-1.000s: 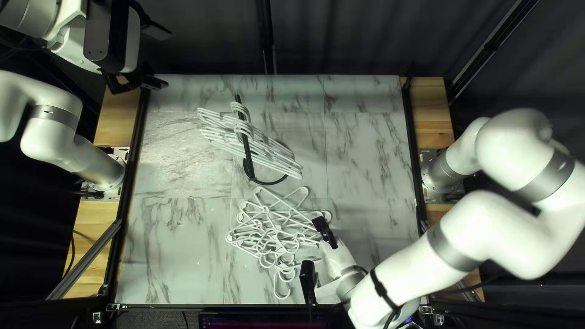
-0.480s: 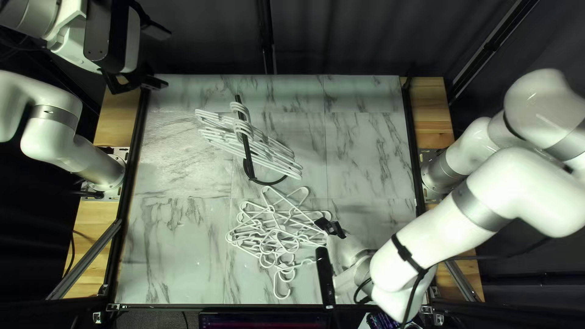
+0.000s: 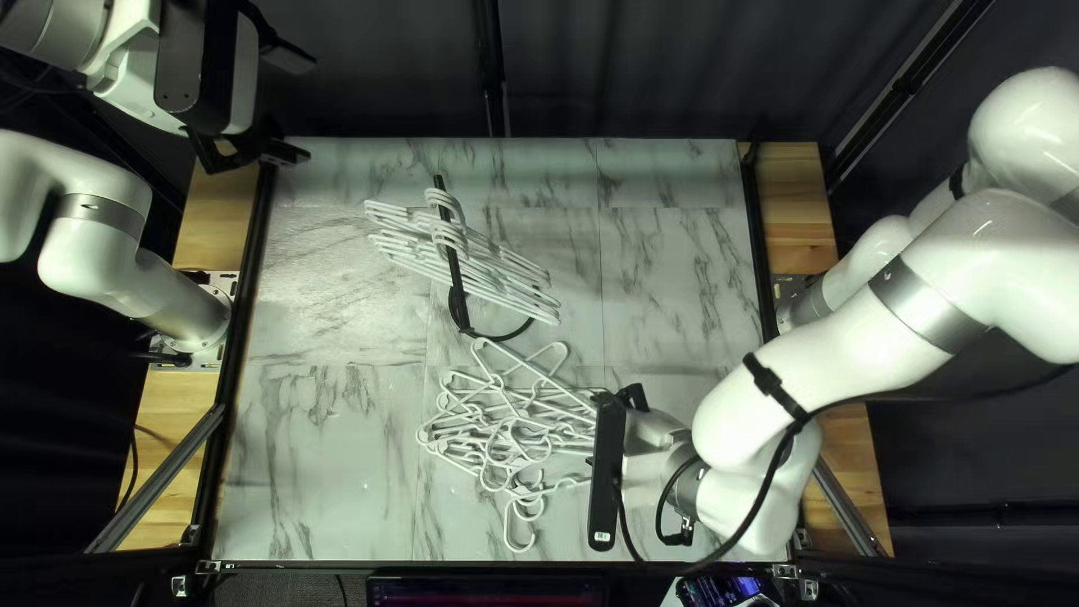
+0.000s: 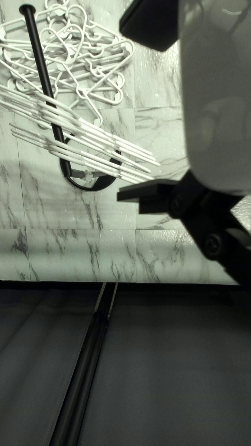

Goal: Remove hangers from rack and place onto table

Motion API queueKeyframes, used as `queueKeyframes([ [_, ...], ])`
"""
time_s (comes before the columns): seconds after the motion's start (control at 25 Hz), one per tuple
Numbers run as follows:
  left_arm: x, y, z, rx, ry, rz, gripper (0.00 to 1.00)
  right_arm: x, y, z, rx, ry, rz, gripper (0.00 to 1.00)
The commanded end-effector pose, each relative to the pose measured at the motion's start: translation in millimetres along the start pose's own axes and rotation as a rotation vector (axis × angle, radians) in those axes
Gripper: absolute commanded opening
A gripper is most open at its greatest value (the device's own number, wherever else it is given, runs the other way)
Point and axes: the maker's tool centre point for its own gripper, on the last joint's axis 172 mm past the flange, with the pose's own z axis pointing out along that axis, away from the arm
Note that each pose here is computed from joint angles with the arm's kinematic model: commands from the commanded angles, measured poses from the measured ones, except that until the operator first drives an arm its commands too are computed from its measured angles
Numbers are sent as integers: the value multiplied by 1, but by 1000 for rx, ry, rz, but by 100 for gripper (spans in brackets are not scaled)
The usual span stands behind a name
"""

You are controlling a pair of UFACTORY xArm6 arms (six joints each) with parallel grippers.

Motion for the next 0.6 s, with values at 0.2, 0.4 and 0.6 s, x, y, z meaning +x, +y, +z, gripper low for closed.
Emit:
queueKeyframes([
  [0.2,0,0,0,0,0,0,100,7,19,-13,4,7,-30,100],
  [0.4,0,0,0,0,0,0,100,20,100,-62,71,-29,-36,100],
  [0.6,0,0,0,0,0,0,100,25,187,-117,146,-33,-70,100],
])
